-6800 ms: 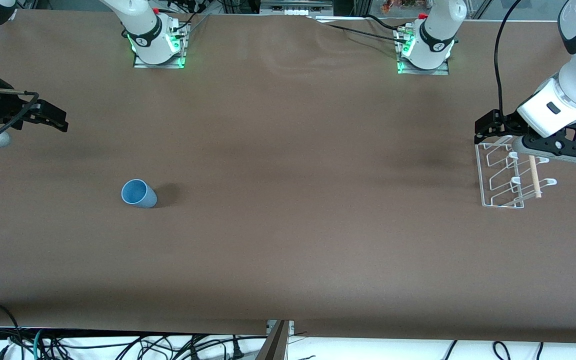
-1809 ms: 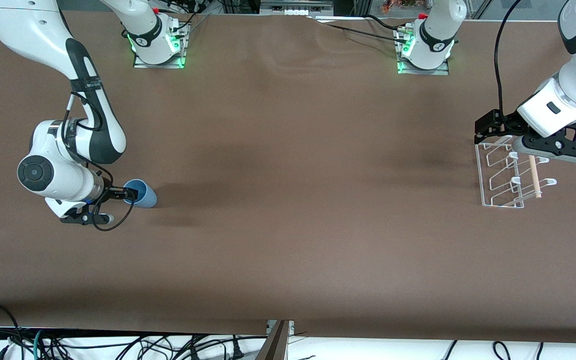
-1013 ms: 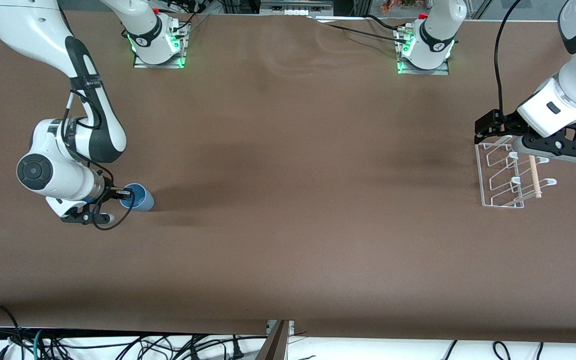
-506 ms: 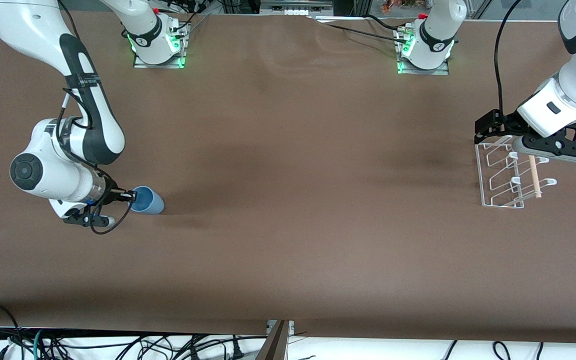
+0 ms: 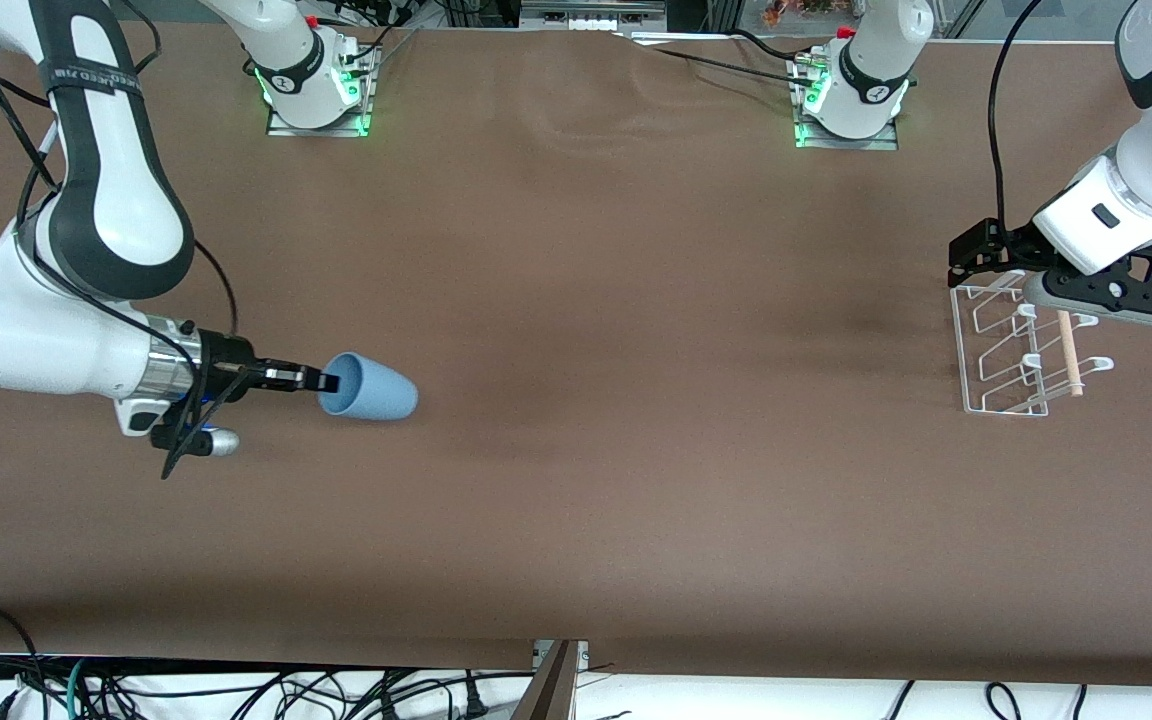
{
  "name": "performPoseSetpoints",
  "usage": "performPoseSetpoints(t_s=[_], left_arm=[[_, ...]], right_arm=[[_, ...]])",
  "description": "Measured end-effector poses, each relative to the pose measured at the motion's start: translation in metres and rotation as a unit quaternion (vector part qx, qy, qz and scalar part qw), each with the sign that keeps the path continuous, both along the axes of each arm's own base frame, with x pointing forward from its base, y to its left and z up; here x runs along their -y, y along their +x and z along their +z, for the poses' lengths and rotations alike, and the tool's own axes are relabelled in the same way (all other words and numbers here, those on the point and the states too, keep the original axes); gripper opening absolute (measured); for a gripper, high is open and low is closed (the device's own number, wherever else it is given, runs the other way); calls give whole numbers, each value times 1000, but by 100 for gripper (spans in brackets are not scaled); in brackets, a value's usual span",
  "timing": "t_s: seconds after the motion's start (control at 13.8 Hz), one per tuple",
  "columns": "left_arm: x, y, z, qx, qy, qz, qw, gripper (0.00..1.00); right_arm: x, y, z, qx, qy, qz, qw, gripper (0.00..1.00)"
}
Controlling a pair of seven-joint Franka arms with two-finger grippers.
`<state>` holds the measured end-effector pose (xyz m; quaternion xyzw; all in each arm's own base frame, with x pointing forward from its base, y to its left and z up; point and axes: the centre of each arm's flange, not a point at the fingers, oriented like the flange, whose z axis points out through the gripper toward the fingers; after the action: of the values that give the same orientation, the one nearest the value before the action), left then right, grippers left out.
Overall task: Transfer cup to left arm and place on rack
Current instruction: 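Lift the cup with the right gripper while the left gripper approaches, then grasp the cup's base with the left gripper beside the right gripper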
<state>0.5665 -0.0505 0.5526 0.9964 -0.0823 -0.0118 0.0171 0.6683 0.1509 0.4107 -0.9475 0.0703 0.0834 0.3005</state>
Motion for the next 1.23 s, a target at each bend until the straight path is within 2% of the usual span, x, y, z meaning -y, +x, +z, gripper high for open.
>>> performPoseSetpoints(t_s=[0.29, 0.51, 0.72, 0.87, 1.01, 1.23], left_arm=[[38, 0, -13, -13, -1, -33, 999, 100], [56, 2, -11, -9, -3, -55, 998, 100], [69, 8, -14, -9, -17, -121, 992, 100], [78, 9, -15, -9, -59, -163, 985, 100], [88, 8, -11, -1, -103, -207, 973, 100], [112, 4, 1, 21, -159, -273, 949, 100]], right_arm=[[-63, -7, -3, -35, 123, -19, 992, 5], [-94, -9, 2, -45, 184, -32, 981, 5], [-139, -9, 17, -30, 206, -16, 978, 5], [-165, -8, 18, -24, 223, -21, 974, 5], [-181, -9, 12, -28, 239, -28, 970, 5], [-201, -11, 8, -37, 260, -27, 964, 5]])
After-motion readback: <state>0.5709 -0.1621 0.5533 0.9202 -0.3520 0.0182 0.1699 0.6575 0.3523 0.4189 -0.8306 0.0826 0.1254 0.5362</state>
